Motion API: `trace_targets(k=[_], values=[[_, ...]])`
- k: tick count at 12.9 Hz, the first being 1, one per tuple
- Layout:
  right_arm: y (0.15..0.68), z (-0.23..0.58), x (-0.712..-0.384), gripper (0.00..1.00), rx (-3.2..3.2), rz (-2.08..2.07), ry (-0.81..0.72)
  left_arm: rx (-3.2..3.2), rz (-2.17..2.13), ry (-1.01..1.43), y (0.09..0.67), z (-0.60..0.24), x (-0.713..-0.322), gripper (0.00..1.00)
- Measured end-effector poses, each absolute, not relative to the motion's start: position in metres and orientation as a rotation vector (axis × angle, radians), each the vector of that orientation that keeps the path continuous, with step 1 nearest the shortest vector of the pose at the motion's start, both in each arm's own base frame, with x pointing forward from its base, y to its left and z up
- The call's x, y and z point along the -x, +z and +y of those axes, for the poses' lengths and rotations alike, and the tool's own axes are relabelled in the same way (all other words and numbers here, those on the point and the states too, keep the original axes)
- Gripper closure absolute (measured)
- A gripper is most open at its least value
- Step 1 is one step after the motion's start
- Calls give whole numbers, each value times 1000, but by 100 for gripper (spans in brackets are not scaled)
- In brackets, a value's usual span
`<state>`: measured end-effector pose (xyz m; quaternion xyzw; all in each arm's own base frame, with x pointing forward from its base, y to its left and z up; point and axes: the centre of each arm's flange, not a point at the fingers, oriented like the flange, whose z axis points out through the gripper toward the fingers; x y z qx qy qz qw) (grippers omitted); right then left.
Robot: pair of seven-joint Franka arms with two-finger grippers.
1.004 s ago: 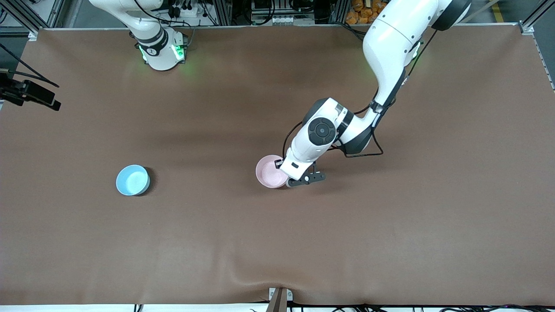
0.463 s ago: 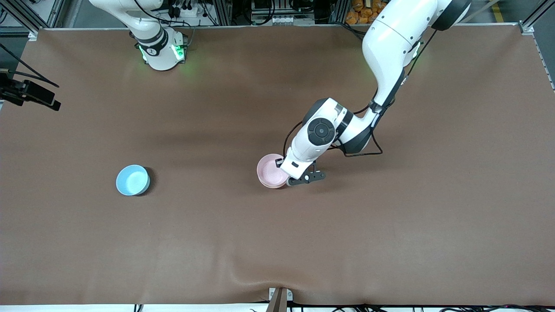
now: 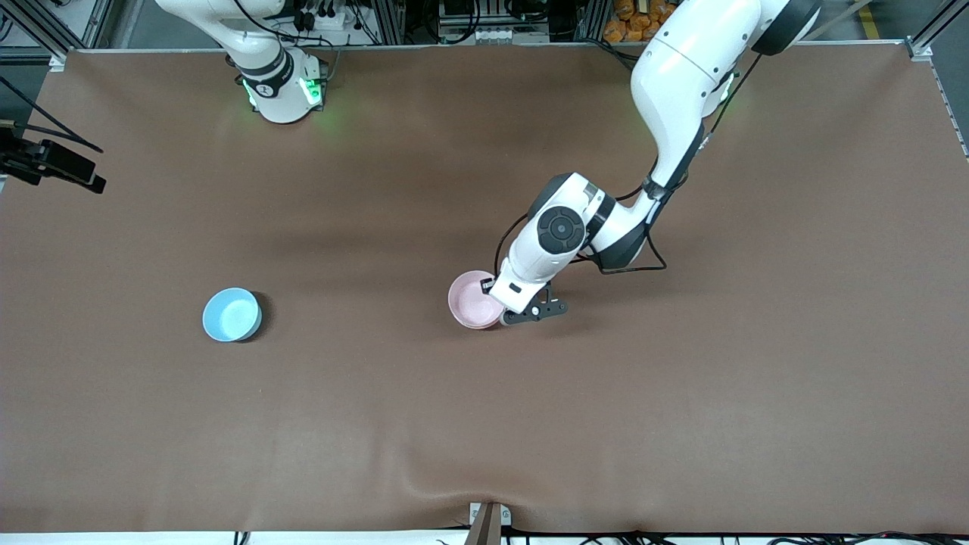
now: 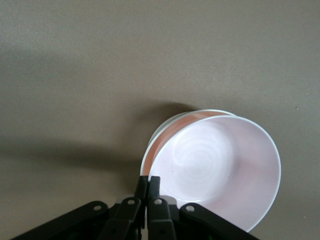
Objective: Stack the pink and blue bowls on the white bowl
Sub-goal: 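Lower the pink bowl into the white bowl with the left gripper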
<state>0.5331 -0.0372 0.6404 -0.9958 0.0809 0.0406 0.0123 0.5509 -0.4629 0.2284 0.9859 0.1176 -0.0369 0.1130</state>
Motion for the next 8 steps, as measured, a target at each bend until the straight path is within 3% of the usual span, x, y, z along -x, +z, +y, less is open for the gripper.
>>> trace_targets(k=[4,5,8], values=[[640,-37,-533,0,3104,253,127,-2891,349,-109,221,-463,-551,97],[640,-37,-533,0,3104,253,127,-2890,349,-107,221,-463,-551,91],[641,-37,-533,0,3104,253,125,-2883,353,-95,224,-463,-553,58]])
